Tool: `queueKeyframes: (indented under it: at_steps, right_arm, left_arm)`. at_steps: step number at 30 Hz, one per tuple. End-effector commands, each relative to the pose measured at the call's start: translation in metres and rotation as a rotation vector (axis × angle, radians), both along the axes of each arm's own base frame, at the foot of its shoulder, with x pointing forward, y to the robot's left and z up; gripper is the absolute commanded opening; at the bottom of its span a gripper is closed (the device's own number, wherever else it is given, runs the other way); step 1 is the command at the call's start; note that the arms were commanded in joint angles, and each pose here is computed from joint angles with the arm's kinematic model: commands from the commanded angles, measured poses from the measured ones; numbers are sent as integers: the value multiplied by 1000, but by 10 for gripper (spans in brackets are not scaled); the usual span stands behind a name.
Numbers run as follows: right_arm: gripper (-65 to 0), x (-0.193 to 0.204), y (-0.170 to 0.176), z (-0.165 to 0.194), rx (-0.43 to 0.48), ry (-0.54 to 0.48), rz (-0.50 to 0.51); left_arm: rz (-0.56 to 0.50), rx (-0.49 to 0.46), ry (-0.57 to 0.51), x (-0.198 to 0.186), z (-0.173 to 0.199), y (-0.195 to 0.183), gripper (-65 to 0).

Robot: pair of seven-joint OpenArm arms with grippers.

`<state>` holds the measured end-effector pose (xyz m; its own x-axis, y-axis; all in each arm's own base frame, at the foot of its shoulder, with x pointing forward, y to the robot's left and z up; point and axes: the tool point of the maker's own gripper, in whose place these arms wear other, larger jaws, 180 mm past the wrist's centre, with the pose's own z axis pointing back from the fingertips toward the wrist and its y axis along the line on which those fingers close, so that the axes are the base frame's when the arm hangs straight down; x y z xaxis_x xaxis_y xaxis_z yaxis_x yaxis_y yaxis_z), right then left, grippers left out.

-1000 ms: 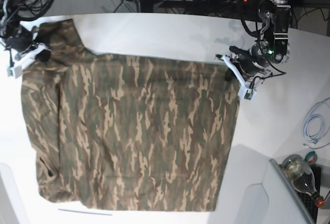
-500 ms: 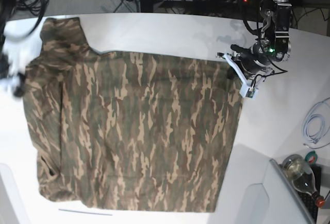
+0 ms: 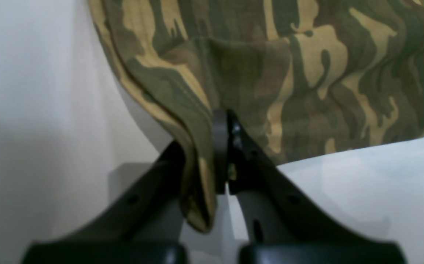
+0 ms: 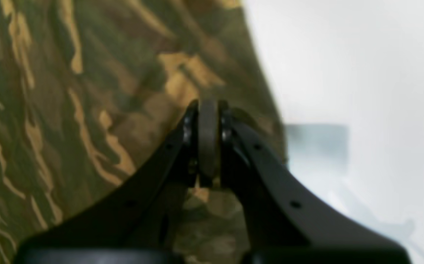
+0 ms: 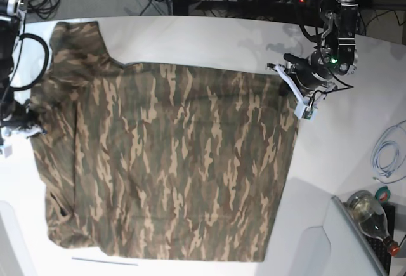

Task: Layout the t-shirt on the table in an organized manner, then fold the t-shirt properly
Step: 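Grasp the shirt corners with both grippers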

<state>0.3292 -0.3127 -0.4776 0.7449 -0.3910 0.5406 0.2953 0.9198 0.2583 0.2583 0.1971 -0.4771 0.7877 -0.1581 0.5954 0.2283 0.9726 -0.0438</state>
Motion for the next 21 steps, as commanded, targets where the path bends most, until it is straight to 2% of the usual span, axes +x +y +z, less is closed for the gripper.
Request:
queueKeyframes:
  at_steps: [1,7,11,15,18,21]
  right_arm:
    - [-635,8,-18,12,-29,-29,-28]
    - [-636,-16,-37,-18,-34,41,-149]
    - [-636,-33,-49,-28,-59,86,-210]
    - [-636,-43,-60,-30,-108,77,-272]
    - [-636,-51,-58,-29,-127,72,-280]
    - [-636,-68,-55,-28,-112,74,-372]
  left_arm:
    - [5,10,-37,8,9,6,-650]
    - [9,11,-23,-1,6,8,-650]
    - [70,18,-30,-1,8,26,-650]
    - [88,25,-26,-4,8,34,-650]
    - [85,26,-23,-6,7,34,-650]
    - [80,20,-18,-8,5,30,-650]
